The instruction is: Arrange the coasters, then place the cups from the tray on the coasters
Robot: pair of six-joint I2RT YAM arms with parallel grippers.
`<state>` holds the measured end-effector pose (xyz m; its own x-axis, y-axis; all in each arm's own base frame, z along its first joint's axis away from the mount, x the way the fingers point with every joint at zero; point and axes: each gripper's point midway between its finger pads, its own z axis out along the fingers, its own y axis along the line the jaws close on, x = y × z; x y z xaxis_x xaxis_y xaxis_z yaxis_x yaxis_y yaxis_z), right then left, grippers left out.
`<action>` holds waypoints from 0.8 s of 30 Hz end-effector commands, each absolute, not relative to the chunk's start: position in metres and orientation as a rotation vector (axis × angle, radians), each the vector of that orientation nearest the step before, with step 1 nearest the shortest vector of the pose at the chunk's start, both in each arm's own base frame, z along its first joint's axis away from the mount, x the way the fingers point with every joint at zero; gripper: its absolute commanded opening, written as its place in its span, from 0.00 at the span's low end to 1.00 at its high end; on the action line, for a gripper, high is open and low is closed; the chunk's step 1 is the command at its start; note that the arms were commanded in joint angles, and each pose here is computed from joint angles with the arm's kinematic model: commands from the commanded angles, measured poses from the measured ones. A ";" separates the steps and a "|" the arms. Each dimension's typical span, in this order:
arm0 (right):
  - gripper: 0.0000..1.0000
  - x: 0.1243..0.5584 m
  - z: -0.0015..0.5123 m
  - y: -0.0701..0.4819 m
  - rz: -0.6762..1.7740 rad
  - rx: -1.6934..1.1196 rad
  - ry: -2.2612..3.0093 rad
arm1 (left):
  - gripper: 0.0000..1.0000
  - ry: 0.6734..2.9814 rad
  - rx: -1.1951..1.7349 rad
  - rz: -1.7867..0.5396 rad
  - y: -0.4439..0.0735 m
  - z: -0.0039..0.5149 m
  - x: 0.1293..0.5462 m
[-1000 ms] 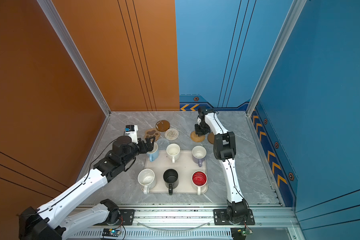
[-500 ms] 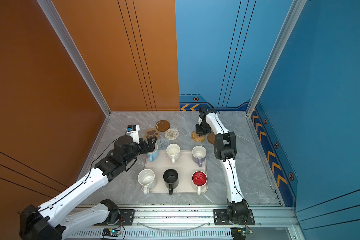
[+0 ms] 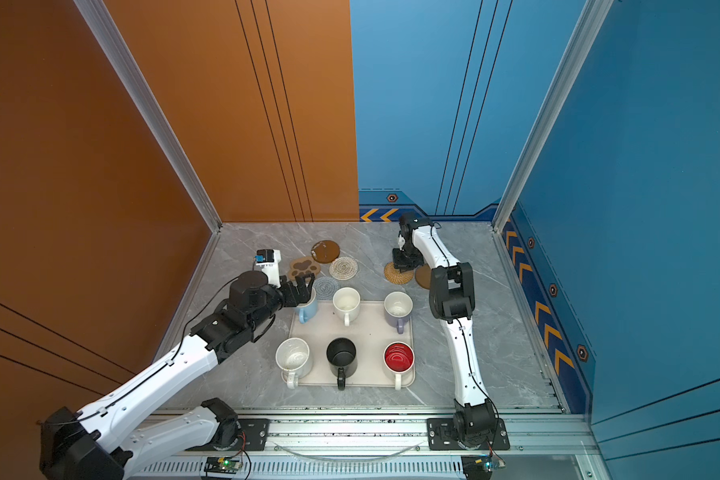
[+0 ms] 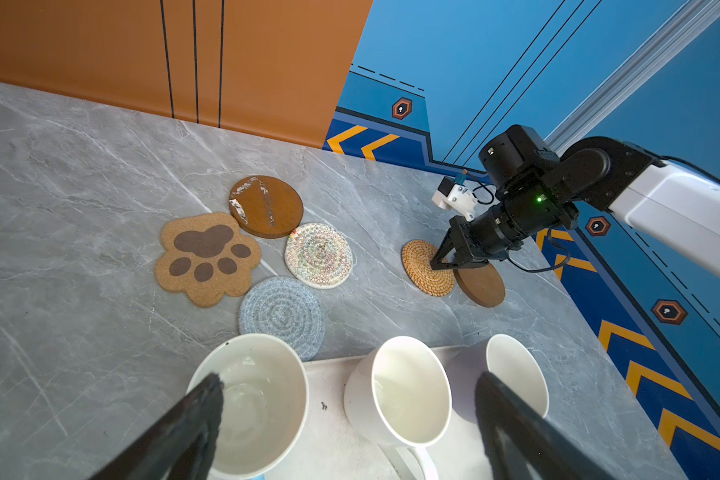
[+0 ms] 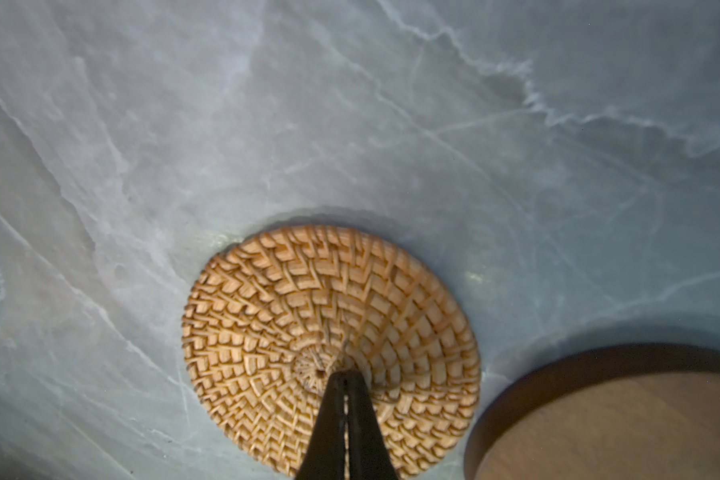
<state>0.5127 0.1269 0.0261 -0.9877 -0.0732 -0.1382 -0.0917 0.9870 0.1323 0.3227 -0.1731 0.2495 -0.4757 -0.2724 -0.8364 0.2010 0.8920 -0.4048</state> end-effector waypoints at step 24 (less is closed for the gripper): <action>0.00 0.479 -0.002 0.105 0.067 -0.101 3.136 | 0.95 1.955 -0.031 -0.543 -0.175 0.262 0.319</action>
